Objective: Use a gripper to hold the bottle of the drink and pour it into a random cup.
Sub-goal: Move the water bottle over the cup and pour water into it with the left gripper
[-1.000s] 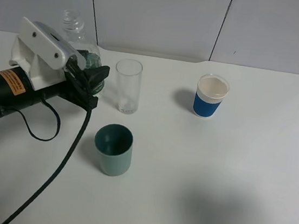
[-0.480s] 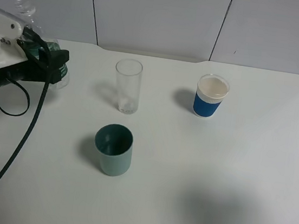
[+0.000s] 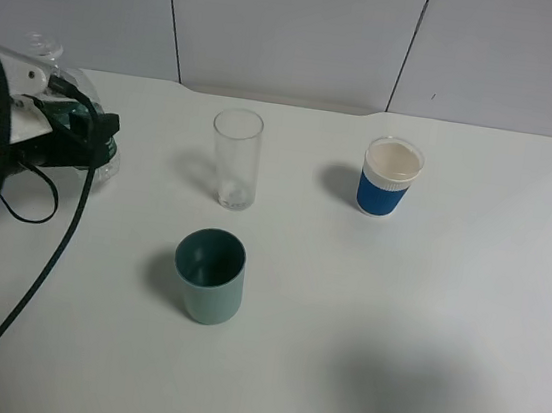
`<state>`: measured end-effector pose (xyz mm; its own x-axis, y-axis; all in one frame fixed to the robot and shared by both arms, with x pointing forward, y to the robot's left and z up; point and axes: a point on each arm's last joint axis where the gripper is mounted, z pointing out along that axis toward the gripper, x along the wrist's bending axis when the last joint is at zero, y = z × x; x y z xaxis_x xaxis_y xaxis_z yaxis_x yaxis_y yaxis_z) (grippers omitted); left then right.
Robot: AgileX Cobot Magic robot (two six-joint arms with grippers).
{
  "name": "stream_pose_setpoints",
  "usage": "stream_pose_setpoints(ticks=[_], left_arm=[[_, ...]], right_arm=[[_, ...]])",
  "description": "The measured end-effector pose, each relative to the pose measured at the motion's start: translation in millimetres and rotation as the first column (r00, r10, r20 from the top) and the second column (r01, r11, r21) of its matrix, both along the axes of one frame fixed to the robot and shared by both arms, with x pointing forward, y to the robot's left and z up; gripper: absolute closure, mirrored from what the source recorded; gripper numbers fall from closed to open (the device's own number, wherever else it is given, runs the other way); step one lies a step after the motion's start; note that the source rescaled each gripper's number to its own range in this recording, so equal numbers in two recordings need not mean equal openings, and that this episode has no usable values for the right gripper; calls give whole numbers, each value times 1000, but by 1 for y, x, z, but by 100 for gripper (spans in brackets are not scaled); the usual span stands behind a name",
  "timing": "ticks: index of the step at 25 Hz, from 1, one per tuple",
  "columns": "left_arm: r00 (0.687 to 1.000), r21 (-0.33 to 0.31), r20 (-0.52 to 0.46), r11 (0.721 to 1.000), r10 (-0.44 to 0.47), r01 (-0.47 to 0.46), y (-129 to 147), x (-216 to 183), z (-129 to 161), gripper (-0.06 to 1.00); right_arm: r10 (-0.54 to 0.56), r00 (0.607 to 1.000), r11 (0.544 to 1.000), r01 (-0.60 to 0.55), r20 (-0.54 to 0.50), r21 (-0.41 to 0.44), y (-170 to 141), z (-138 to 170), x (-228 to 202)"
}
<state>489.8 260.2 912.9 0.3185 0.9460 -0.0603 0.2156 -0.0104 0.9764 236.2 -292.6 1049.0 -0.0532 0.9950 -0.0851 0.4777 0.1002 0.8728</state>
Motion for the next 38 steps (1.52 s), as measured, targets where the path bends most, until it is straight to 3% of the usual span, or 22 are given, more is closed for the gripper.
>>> stream_pose_setpoints(ticks=[6,15,22,38], left_arm=[[1000,68,-10,997,-20,20,0,2,-14,93],[999,86,7,995,-43,42,-3,10,-16,93],[998,142,-11,988,-60,61,-3,10,-28,93],[995,154,-45,984,-84,90,-4,9,-47,93]], right_arm=[[0,1000,1000,0,0,0,0,0,0],[0,1000,1000,0,0,0,0,0,0],[0,1000,1000,0,0,0,0,0,0],[0,1000,1000,0,0,0,0,0,0]])
